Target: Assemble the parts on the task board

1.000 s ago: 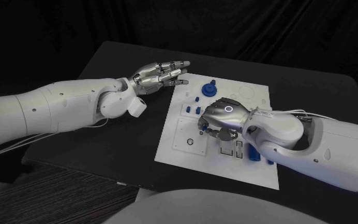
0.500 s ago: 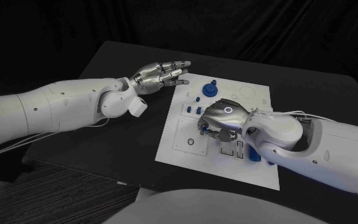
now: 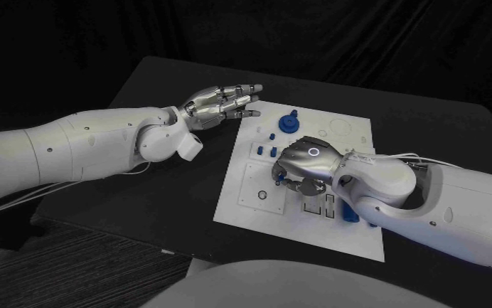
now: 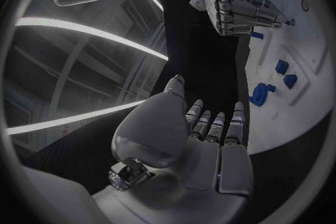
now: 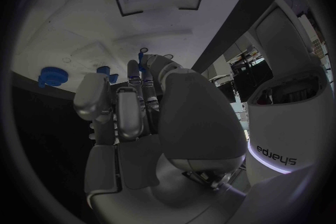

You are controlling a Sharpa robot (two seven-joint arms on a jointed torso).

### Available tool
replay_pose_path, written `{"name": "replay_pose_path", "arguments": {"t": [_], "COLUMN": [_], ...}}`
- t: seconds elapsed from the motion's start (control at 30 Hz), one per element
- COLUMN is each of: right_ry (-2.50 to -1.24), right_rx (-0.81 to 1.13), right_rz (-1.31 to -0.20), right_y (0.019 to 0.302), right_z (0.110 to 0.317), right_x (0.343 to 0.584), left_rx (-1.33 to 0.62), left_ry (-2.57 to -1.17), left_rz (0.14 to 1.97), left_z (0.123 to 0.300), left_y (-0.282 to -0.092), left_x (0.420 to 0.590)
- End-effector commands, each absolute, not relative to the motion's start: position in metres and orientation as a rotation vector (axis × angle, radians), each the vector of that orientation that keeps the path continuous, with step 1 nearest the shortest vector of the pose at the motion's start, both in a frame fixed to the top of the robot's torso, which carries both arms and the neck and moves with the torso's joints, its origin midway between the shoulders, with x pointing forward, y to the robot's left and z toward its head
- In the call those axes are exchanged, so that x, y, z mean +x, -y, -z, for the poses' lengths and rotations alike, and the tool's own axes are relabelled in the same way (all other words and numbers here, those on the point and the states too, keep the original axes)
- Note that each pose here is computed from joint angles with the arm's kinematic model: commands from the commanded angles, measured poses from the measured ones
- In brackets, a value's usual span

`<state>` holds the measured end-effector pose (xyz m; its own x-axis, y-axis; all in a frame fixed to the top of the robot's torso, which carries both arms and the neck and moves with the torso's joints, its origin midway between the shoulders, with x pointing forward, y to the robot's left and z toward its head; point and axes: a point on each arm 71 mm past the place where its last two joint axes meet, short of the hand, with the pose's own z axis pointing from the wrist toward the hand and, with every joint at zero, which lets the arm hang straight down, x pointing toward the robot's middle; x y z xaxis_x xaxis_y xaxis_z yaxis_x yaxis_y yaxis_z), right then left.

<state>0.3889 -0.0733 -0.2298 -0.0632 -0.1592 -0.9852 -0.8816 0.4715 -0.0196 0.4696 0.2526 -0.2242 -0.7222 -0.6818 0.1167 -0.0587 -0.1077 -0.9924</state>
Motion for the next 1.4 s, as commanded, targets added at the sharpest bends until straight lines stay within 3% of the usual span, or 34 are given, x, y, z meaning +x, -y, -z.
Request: {"name": "replay_pose_path", "arguments": {"t": [0.03,1.4], "right_ry": [-1.539,-1.606], "right_rx": [-0.936,-0.936], "right_rz": [-0.753,-0.714], "right_y": [0.072,0.073], "right_z": [0.230,0.245], "right_x": [0.388,0.389], "left_rx": [-0.815,-0.819], "left_ry": [-1.726,-1.749], "left_rz": [1.902,1.899], "left_z": [0.224,0.226], "left_y": [-0.251,-0.249], "left_x": [0.469,0.470]}}
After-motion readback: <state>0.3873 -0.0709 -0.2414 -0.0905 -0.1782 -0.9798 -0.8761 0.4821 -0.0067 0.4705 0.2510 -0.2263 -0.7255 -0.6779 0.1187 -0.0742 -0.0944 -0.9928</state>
